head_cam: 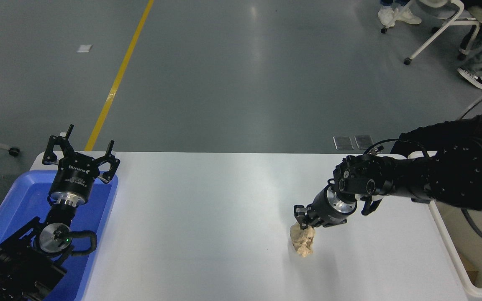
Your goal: Pick up paper ball place in dustbin
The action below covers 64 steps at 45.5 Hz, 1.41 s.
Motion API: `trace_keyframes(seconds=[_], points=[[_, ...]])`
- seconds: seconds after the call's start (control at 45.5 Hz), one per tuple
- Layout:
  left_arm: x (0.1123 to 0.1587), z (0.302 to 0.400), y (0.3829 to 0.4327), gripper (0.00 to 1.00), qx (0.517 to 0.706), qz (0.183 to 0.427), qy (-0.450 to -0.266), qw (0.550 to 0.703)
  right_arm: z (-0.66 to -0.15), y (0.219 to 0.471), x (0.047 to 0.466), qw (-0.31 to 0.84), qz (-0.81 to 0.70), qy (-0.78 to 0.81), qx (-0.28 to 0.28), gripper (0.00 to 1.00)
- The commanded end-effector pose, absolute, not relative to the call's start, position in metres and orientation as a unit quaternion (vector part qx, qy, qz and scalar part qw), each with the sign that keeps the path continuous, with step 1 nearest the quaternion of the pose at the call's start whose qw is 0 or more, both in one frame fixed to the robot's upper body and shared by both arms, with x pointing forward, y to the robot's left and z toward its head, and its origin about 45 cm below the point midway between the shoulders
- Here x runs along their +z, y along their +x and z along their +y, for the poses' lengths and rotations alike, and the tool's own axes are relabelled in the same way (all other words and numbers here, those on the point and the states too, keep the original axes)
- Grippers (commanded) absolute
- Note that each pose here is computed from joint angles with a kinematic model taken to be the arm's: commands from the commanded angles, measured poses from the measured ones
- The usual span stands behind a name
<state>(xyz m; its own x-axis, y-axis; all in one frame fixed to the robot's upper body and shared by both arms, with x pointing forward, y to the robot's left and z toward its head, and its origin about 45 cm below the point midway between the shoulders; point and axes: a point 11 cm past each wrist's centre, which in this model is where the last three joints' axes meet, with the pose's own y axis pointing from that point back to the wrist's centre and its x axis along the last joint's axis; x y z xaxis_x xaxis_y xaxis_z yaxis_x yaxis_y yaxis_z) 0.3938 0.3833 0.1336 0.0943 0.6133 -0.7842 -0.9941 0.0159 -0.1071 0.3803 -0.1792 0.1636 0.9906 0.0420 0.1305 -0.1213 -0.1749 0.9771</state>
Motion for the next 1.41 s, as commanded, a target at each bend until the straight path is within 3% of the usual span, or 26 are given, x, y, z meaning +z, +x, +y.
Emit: trace_keyframes(seconds=[0.0,0.242,0.462,0.747,1.033,1.209,1.385], points=[[0.1328,0.3835,0.3933,1.0,0.613,0.279,-0.341,0.656,-0.147,0.378,0.286,0.655,0.006,0.743,0.137,0.0],[0.1329,0.3836,0.3933,1.0,0.613,0.279,-0.341,0.656,-0.145,0.342,0.423,0.649,-0.007,0.74,0.179,0.0],[0.133,0.3837,0.3933,1.0,0.613,0.279,-0.342,0.655,-0.157,0.334,0.46,0.653,-0.026,0.734,0.186,0.0],[0.1331,0.3839,0.3933,1.0,0.614,0.279,-0.342,0.655,-0.208,0.343,0.457,0.684,-0.054,0.708,0.165,0.0],[0.1331,0.3839,0.3933,1.0,0.614,0.279,-0.342,0.655,-0.386,0.363,0.433,0.712,-0.157,0.669,0.142,0.0],[0.1331,0.3839,0.3933,1.0,0.613,0.279,-0.342,0.655,-0.501,0.346,0.404,0.703,-0.264,0.653,0.092,0.0],[0.1331,0.3839,0.3933,1.0,0.614,0.279,-0.342,0.655,-0.565,0.334,0.354,0.701,-0.353,0.613,0.086,0.0]])
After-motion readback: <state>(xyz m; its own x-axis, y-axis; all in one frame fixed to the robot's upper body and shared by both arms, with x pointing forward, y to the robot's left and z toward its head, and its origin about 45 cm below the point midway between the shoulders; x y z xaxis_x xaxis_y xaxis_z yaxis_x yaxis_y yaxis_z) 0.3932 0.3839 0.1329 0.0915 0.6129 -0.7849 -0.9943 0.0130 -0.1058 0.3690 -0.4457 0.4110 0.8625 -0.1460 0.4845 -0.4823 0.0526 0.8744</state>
